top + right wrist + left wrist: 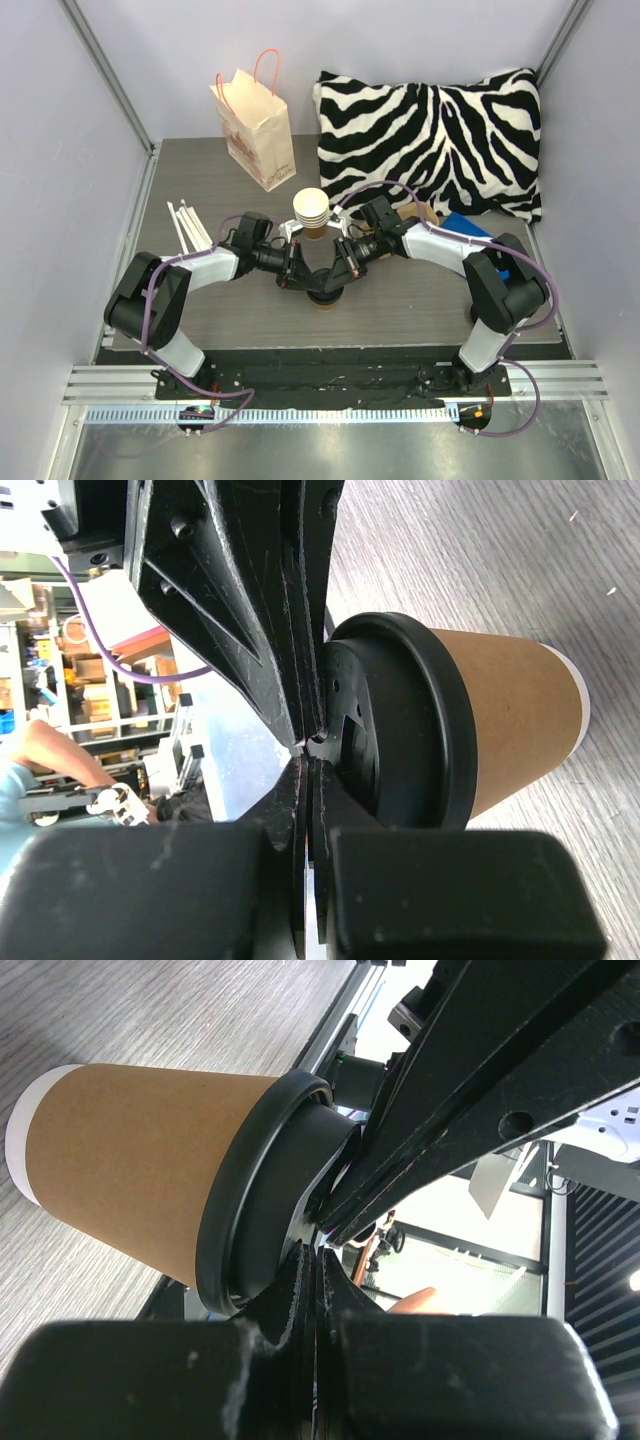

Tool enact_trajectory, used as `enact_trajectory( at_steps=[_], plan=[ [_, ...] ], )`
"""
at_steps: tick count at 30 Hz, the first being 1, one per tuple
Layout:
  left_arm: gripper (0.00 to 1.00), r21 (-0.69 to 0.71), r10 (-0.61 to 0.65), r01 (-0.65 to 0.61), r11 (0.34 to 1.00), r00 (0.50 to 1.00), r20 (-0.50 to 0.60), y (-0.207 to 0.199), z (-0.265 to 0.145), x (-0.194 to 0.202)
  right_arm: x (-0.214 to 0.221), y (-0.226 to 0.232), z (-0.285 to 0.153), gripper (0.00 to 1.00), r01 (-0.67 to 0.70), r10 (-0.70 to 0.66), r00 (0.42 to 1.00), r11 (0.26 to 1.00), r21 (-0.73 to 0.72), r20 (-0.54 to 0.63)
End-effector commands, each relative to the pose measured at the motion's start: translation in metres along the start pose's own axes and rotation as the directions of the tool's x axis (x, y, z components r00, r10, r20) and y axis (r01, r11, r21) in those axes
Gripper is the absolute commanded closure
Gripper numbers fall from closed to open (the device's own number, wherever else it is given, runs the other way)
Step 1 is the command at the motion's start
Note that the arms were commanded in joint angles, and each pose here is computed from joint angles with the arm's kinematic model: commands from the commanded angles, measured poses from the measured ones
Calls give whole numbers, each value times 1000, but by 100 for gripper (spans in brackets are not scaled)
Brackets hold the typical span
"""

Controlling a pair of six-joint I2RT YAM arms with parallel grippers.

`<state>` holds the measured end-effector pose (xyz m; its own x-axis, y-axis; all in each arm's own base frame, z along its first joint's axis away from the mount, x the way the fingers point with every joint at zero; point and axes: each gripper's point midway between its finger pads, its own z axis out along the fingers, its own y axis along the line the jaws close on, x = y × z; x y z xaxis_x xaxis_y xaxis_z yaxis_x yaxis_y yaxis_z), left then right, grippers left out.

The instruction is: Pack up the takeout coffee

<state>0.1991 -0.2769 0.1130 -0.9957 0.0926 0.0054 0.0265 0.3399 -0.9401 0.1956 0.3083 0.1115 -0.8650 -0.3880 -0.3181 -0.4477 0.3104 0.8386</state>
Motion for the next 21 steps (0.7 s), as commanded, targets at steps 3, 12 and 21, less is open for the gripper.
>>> enact_trajectory(
  at_steps=[3,12,21],
  plan=[
    [100,-190,-49,69,979,993,106,52,0,-11,35,-75,4,99,-91,101,994,968,234,-32],
    [100,-238,-19,47,970,993,118,53,-5,-10,34,-86,0,99,-116,123,992,957,266,-9],
    [100,-77,70,-66,995,996,59,3,2,-10,13,-33,-6,99,4,-7,1000,986,169,18]
  ],
)
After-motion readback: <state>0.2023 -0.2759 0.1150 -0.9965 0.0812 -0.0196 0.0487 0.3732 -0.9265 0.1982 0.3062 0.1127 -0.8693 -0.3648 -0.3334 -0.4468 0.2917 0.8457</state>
